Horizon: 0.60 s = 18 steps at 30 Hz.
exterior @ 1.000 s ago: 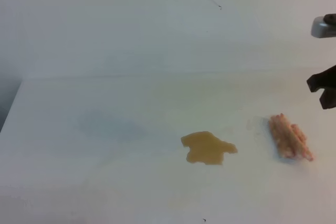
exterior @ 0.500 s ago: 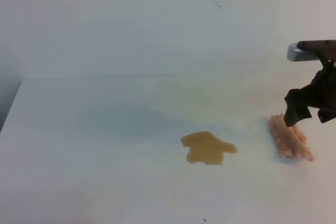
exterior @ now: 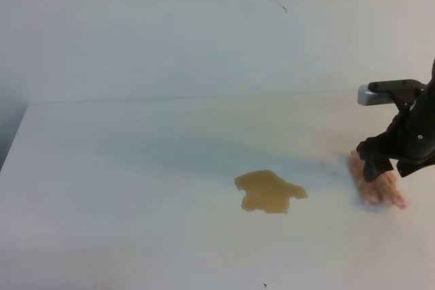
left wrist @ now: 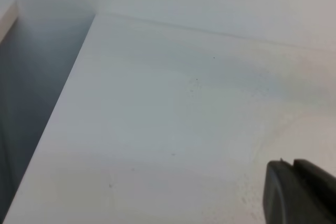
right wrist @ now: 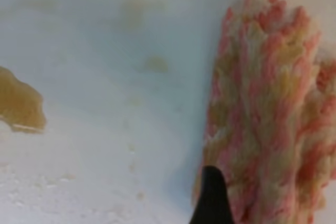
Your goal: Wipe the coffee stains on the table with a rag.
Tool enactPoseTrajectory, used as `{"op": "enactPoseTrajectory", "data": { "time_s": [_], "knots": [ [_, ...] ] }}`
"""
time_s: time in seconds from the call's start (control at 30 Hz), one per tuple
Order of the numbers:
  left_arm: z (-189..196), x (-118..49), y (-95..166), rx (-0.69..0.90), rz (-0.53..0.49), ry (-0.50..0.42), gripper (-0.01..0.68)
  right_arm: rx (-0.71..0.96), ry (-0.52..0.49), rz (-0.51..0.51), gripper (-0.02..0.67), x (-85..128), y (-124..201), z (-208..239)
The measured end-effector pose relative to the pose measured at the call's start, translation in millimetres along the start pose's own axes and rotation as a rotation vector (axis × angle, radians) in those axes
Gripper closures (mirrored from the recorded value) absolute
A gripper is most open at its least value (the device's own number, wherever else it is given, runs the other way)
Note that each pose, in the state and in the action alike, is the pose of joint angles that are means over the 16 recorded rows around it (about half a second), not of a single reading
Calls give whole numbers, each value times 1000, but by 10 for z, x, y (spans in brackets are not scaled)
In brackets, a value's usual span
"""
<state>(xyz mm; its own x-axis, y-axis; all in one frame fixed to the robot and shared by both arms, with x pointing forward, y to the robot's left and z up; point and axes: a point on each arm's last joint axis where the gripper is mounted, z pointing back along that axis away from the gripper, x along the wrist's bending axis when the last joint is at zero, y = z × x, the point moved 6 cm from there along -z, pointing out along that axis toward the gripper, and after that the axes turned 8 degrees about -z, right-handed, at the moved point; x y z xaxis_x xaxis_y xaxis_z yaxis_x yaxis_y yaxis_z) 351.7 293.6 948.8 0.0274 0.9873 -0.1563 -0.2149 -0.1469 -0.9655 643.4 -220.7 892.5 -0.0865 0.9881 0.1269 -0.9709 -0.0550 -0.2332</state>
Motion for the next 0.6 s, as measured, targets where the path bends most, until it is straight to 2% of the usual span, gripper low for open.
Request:
{"op": "enactPoseTrajectory", "data": {
  "time_s": [0.27,0.6],
  "knots": [
    [-3,2,9,2,0,0,672,40,12,1,221,-40,40,-222],
    [-13,9,52,13,1,-2,672,60,19,19,473,-59,57,-299]
  ]
}}
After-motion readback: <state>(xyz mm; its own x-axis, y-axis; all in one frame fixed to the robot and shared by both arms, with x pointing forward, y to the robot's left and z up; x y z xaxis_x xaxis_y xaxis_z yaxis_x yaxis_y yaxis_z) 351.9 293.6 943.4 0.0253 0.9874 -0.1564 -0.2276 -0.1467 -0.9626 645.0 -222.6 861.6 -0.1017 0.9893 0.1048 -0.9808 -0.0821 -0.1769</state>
